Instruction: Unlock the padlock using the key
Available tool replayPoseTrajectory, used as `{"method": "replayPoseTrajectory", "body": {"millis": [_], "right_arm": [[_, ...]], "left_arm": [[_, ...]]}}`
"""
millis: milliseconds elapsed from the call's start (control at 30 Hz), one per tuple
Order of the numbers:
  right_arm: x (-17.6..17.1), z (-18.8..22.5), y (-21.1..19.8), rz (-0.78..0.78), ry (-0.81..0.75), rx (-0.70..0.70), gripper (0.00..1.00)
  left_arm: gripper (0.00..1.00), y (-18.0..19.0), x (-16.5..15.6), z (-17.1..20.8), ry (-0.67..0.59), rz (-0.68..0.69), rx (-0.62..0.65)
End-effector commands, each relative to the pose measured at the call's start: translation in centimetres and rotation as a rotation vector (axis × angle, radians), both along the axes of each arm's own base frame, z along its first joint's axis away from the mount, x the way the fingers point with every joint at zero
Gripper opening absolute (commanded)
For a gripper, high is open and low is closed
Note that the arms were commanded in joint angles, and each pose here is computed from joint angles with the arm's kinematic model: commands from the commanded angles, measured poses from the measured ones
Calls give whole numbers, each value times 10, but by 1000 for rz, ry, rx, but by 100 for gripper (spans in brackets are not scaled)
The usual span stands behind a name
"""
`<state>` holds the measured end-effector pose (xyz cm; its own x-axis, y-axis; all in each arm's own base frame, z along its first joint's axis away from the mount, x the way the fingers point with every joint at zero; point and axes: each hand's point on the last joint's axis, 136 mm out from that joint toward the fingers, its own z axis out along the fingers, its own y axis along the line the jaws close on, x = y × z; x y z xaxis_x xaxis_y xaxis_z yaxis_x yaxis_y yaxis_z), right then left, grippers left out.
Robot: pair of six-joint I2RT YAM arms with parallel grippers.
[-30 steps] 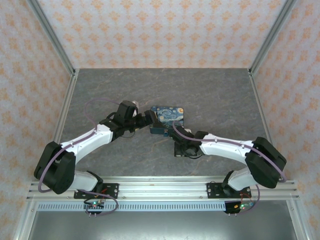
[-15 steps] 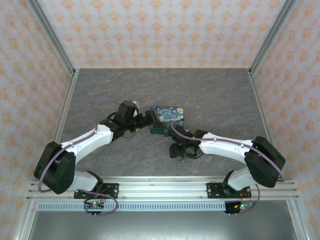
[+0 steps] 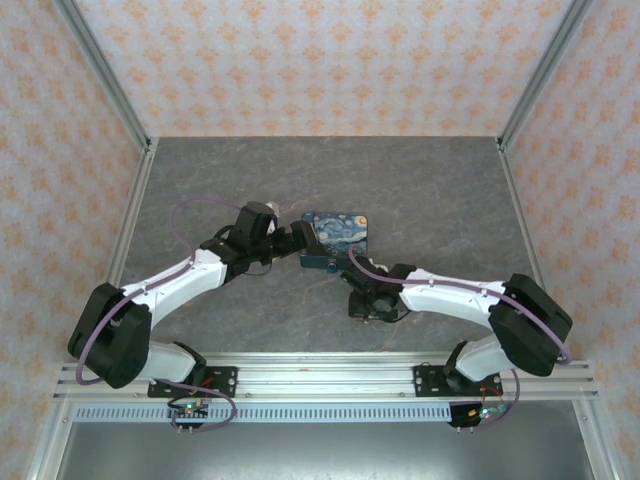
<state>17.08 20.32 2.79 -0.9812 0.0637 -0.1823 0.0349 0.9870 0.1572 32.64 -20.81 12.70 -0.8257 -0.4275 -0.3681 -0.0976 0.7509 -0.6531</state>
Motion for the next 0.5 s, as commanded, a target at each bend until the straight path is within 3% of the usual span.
{"method": "replayPoseTrajectory", "body": {"millis": [0,167,467], "right_arm": [[1,4,-10,-117,-31,-3,58],[-2,2,-10,-187,-27,9,60],[-15,-12,-5,-176,4,-60,60]], "left_arm": [[100,0,2,-2,-8,13,-4],[100,-1,2,-3,-9,15,-13],[100,-4,3,-2,-15,5,-23]]}}
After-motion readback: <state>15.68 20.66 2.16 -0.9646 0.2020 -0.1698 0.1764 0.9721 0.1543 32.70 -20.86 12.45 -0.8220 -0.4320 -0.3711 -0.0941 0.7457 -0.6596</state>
